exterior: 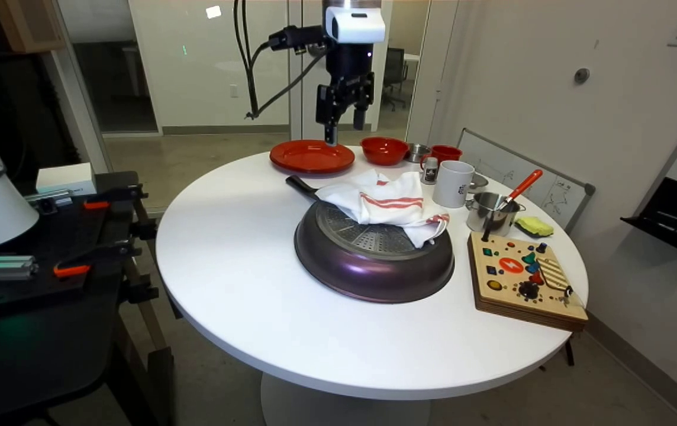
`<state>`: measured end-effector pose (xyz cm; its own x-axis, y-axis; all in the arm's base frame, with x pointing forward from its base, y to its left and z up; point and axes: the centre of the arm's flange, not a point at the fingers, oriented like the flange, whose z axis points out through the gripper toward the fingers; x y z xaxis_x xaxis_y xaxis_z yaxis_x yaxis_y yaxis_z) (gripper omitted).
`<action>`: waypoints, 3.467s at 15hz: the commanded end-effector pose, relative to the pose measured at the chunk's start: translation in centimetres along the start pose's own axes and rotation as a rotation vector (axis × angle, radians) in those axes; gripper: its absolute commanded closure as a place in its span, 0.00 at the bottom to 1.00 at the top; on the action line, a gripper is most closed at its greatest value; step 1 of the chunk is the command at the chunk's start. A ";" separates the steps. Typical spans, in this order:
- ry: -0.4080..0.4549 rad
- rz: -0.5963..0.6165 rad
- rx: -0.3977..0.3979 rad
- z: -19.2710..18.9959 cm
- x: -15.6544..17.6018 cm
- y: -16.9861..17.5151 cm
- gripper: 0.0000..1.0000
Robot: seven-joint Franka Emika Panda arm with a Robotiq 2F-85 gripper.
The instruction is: Take the cloth partly off the pan
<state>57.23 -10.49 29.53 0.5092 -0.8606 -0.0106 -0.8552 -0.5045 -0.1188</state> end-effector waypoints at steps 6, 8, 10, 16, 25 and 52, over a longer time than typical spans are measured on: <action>0.124 -0.167 -0.232 5.7 -1.9 -0.8 0.00; 0.155 -0.165 -0.248 6.4 -1.5 -0.8 0.00; 0.150 -0.139 -0.244 6.8 -0.5 -0.6 0.00; 0.162 -0.026 -0.236 7.3 3.5 0.4 0.00; 0.169 0.103 -0.275 8.8 3.1 -1.4 0.26; 0.063 0.404 -0.202 2.4 3.2 -3.3 0.12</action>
<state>61.45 -12.40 27.41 0.1804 -0.9810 0.0709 -0.9824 -0.1762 0.0621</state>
